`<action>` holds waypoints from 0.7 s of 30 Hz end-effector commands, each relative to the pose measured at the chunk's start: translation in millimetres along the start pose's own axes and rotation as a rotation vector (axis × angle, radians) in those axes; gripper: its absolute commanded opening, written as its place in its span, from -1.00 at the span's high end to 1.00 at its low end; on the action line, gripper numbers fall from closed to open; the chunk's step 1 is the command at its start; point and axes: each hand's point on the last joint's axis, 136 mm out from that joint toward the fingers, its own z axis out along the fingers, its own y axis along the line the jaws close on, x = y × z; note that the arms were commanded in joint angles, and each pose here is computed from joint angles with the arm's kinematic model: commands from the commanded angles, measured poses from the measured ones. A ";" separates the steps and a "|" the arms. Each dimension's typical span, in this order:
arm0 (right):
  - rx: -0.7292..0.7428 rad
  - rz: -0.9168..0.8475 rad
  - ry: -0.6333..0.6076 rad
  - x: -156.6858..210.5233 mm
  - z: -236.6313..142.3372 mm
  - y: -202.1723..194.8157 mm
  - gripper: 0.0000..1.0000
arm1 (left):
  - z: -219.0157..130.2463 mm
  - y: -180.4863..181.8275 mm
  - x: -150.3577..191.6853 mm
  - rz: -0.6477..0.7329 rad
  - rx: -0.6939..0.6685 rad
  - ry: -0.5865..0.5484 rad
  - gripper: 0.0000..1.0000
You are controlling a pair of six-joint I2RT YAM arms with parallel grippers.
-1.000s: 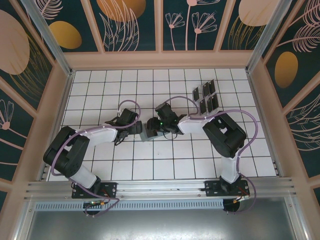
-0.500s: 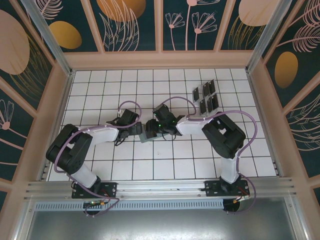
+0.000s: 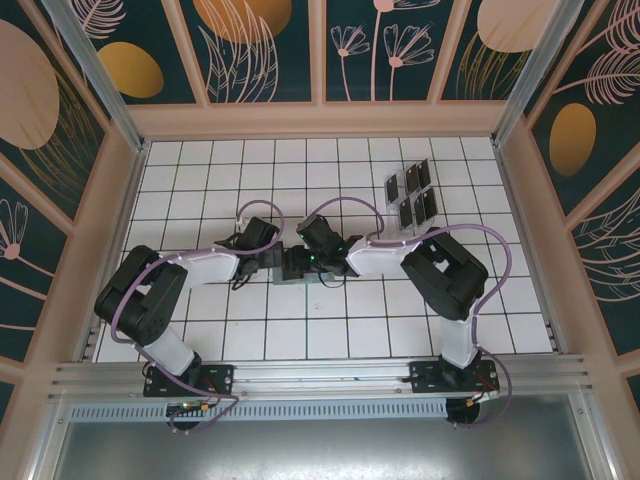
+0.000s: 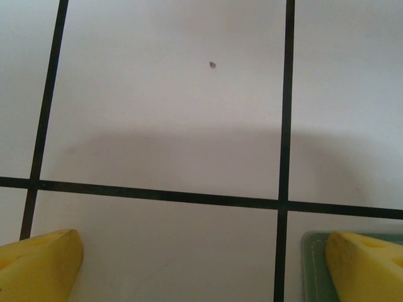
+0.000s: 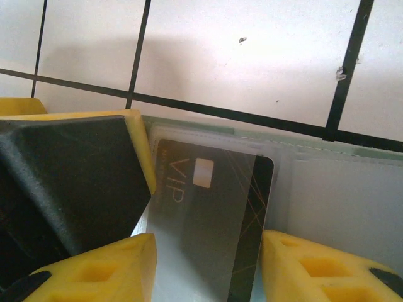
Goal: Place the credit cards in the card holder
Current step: Insert the credit card into the card slot.
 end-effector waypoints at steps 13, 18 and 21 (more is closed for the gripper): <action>0.001 0.054 -0.071 -8.8 -33.8 -3.9 0.15 | -31.7 9.6 -4.4 -0.015 0.018 -0.015 -0.97; -0.024 0.085 -0.053 0.2 -27.7 -5.3 0.33 | -32.3 15.5 16.7 -0.030 0.039 0.021 -0.97; -0.033 0.102 -0.046 4.2 -25.0 -6.7 0.41 | -30.5 19.7 27.9 -0.035 0.040 0.041 -0.97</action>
